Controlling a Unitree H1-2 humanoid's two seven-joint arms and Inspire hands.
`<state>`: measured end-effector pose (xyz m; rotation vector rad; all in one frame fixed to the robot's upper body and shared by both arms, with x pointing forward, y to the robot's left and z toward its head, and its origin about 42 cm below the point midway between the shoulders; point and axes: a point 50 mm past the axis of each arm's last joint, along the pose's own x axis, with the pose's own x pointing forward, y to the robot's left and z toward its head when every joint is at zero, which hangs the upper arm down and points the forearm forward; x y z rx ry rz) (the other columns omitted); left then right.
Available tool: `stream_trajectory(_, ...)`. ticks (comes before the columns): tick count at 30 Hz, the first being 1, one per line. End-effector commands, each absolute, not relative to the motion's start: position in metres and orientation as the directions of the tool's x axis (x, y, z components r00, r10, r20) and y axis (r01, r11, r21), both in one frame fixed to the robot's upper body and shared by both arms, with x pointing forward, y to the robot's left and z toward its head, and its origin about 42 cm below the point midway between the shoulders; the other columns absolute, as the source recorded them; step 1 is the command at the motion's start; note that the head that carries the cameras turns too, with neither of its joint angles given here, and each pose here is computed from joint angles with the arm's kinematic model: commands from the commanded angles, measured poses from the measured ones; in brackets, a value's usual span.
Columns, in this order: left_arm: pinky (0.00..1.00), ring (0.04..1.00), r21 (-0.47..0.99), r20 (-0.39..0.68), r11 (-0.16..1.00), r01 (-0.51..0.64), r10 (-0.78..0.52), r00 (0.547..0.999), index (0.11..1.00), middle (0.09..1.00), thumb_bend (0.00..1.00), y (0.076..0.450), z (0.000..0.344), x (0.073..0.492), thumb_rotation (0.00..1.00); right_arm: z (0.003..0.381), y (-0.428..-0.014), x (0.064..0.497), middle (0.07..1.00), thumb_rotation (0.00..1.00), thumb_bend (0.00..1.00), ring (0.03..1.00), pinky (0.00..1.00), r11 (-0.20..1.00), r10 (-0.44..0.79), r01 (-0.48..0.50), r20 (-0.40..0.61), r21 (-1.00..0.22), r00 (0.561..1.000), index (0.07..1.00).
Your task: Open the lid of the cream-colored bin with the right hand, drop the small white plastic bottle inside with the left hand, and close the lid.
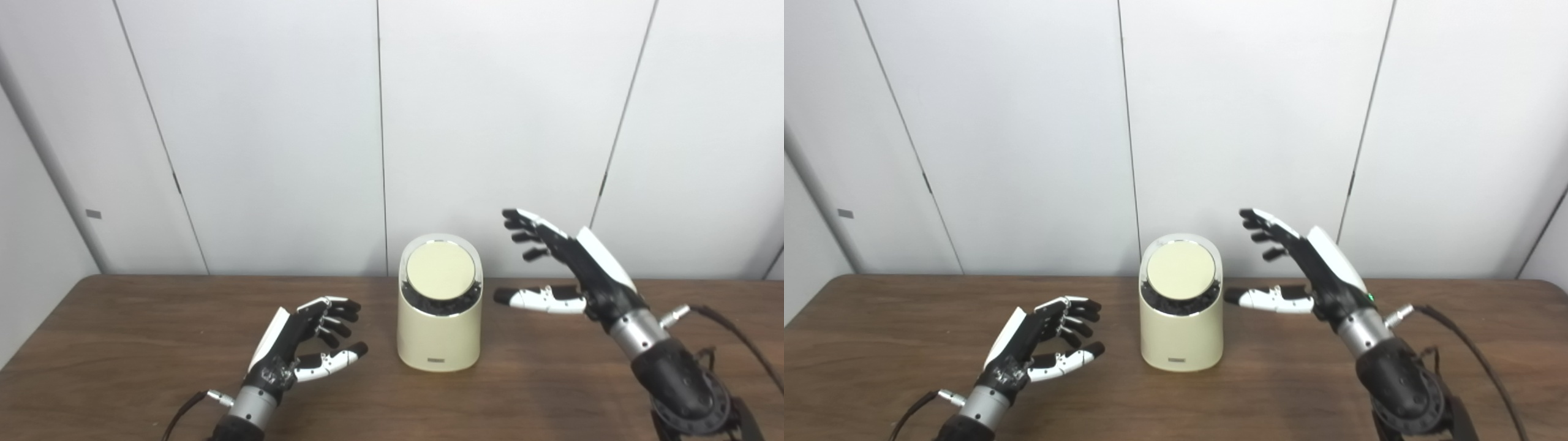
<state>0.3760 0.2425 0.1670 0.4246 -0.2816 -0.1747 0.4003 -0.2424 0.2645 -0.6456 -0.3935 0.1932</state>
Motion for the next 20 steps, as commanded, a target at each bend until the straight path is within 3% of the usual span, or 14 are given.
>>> stream_trajectory(1,0.52,0.611,0.419,0.332,0.905,0.069,-0.224,0.916,0.700,0.690,0.66,0.244,0.190,0.382,0.17,0.278,-0.243,0.403,0.860,0.30,0.66,0.830,0.70,0.808,0.290,-0.006,0.390,-0.589,0.874,0.899)
stream_trajectory(8,0.55,0.636,0.380,0.355,0.923,0.069,-0.214,0.910,0.718,0.712,0.66,0.247,0.193,0.383,0.15,0.252,-0.251,0.400,0.860,0.33,0.67,0.830,0.71,0.849,0.234,0.013,0.397,-0.528,0.888,0.885)
stream_trajectory(14,0.60,0.700,0.337,0.361,0.937,0.090,-0.217,0.907,0.829,0.781,0.70,0.251,0.192,0.380,0.18,0.228,-0.245,0.405,0.845,0.34,0.70,0.792,0.68,0.890,0.212,0.014,0.441,-0.455,0.872,0.874)
stream_trajectory(20,0.61,0.731,0.288,0.401,0.954,0.085,-0.201,0.894,0.880,0.812,0.67,0.254,0.192,0.375,0.15,0.210,-0.238,0.401,0.841,0.33,0.72,0.795,0.70,0.929,0.183,-0.004,0.452,-0.369,0.873,0.866)
